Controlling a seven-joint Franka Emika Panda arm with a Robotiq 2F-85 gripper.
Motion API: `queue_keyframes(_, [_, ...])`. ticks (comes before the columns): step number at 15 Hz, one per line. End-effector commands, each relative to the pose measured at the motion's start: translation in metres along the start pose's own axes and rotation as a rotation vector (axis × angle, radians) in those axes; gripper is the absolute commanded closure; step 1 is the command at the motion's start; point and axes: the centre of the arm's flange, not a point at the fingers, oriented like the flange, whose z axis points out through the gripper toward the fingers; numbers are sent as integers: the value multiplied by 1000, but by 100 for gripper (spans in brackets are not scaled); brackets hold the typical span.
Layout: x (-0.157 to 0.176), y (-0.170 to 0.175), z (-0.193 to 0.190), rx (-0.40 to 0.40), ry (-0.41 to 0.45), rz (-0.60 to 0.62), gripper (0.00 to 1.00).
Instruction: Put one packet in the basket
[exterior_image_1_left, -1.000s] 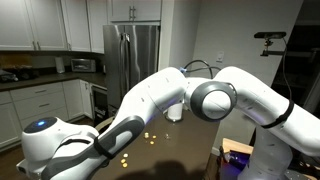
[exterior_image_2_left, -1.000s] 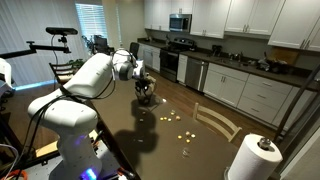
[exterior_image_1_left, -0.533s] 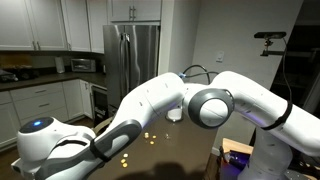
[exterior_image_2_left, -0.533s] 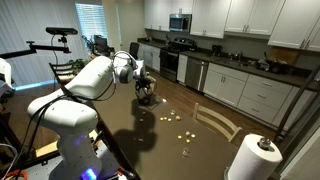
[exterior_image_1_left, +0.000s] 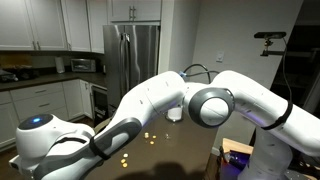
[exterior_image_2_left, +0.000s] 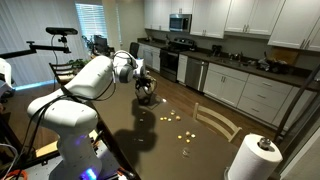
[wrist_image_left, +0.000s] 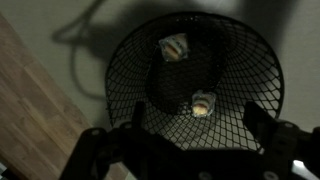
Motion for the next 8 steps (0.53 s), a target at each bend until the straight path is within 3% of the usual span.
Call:
queue_keyframes(1, [-11, 1, -21, -43, 3, 0, 0])
queue_keyframes(2, [0, 4, -6, -9, 4, 2, 0])
queue_keyframes(8, [1, 7, -12, -17, 7, 3, 0])
